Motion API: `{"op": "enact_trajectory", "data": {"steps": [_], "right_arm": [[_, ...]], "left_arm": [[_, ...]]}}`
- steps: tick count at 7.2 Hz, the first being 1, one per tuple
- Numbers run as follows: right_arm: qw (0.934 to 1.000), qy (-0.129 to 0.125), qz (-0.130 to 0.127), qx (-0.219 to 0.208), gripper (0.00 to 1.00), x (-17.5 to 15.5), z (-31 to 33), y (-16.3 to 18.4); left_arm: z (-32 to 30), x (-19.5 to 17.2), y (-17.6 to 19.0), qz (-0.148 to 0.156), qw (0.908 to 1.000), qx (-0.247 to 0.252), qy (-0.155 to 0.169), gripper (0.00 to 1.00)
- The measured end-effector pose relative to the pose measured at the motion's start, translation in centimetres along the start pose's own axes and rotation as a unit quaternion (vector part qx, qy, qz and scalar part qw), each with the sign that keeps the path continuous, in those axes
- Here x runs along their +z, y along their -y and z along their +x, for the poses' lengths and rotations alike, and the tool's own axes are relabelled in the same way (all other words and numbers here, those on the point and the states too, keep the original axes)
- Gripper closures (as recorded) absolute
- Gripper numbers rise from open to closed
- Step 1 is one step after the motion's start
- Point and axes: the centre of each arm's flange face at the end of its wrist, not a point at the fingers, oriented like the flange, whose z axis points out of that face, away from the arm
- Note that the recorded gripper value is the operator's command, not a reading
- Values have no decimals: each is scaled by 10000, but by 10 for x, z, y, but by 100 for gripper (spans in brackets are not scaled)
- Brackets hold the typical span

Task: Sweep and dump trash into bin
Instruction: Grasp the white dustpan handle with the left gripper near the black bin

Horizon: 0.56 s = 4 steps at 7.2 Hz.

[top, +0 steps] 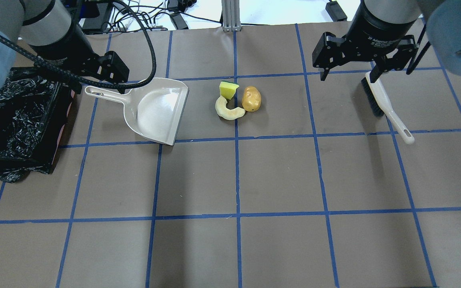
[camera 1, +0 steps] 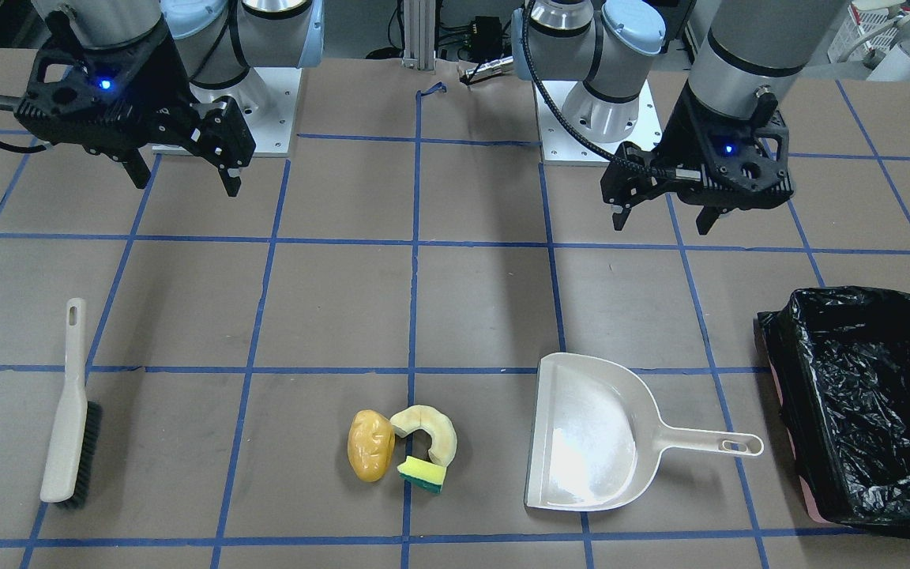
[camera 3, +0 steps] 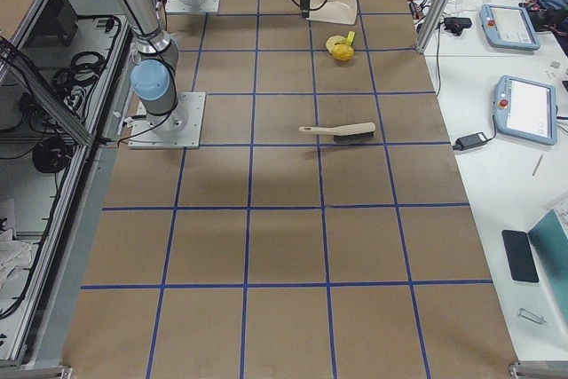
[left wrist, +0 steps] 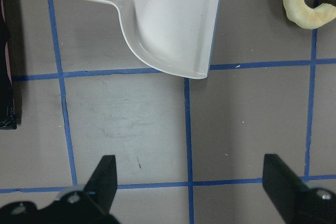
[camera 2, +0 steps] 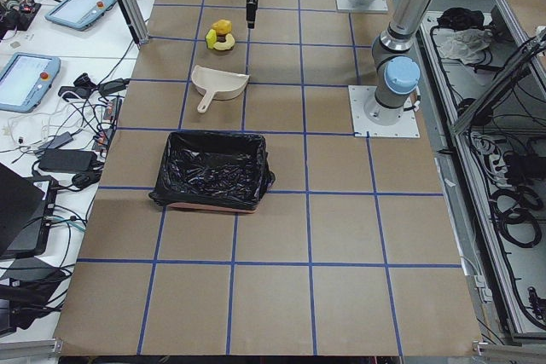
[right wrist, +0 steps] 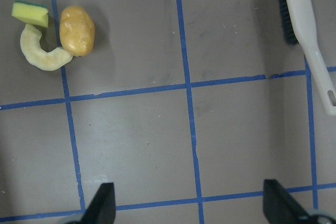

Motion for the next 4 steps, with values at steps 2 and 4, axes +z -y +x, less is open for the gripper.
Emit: {"op": "enact_trajectory", "data": {"steps": [2, 4], "right_arm": [[10000, -59, -34, 34, 0, -3, 4, -6], [9996, -164, -211, 93, 0, 16, 28, 4]], "left_arm": [[-46, 25, 29, 141, 9927, 1196, 84, 6], [-88, 58, 51, 123, 9593, 2821, 53, 6]]}}
